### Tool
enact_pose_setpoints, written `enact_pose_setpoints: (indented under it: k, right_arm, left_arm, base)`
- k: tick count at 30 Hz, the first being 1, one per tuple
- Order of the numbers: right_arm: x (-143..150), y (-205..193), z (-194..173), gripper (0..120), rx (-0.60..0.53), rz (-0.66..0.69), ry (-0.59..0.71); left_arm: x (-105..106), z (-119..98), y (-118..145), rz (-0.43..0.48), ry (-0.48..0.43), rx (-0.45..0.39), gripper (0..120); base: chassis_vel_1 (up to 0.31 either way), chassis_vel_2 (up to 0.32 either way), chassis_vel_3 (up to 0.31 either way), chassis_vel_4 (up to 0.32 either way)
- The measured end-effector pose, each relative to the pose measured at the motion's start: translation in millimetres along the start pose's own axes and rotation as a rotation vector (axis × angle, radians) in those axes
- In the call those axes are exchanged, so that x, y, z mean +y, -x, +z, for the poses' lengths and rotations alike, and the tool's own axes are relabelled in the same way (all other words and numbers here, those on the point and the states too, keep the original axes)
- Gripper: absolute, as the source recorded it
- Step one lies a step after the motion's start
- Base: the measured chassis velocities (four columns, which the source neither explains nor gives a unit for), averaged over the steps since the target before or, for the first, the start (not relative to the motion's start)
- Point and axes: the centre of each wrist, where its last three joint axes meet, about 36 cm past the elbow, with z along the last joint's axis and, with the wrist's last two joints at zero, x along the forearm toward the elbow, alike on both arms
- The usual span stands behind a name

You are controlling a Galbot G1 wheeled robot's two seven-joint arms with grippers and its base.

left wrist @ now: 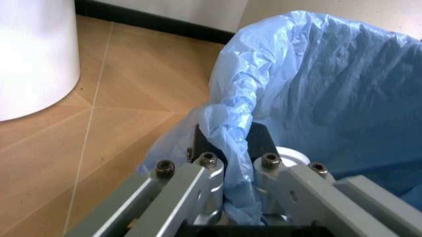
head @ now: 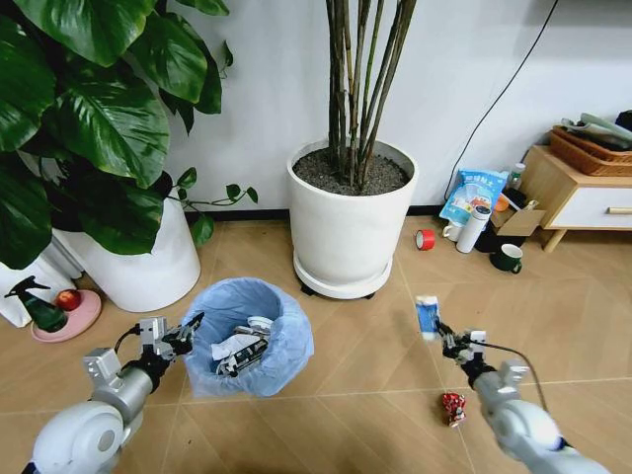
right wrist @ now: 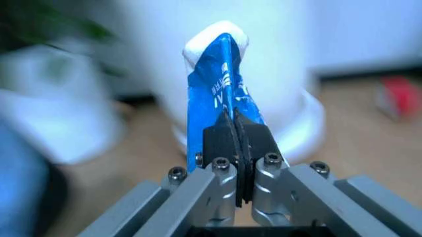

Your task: Pick up the trash bin and place the garbage on the floor into it.

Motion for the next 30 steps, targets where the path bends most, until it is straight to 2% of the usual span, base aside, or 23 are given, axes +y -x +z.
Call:
enact_pose_setpoints:
  k: [1,3,5,8,9,11,16,23,30]
  right_arm:
    - [0,0,0,0,0.0,0.0,0.0]
    - [12,-2,-18,0,-0.075,-0.161,-0.014]
    - [14,-1,-22,0,-0.092,-0.201,-0.016]
    - [27,14,-36,0,-0.182,-0.428,-0.033]
    - [27,14,-36,0,-0.182,-0.428,-0.033]
    - [36,34,-41,0,-0.234,-0.558,-0.035]
    - [41,56,-48,0,-0.268,-0.652,-0.032]
    - [50,92,-57,0,-0.307,-0.79,0.011]
    - [54,140,-50,0,-0.269,-0.915,0.054]
  left_arm:
    - [0,0,0,0.0,0.0,0.0,0]
    - [0,0,0,0.002,0.002,0.003,0]
    - [0,0,0,0.003,0.003,0.005,0]
    - [-2,0,0,0.012,0.012,0.011,0]
    - [-2,0,0,0.012,0.012,0.011,0]
    - [-4,0,1,0.031,0.024,0.023,0]
    - [-4,-5,6,0.059,0.049,0.04,0]
    - [6,-14,12,0.063,0.043,0.037,0]
    - [10,-17,16,0.067,0.037,0.034,0]
  base:
    - [0.0,0.0,0.0,0.0]
    - [0.0,0.0,0.0,0.0]
    - [0.0,0.0,0.0,0.0]
    - [0.0,0.0,0.0,0.0]
    - [0.0,0.0,0.0,0.0]
    - [0.0,0.0,0.0,0.0]
    - [0.0,0.0,0.0,0.0]
    - [0.0,0.0,0.0,0.0]
    - [0.0,0.0,0.0,0.0]
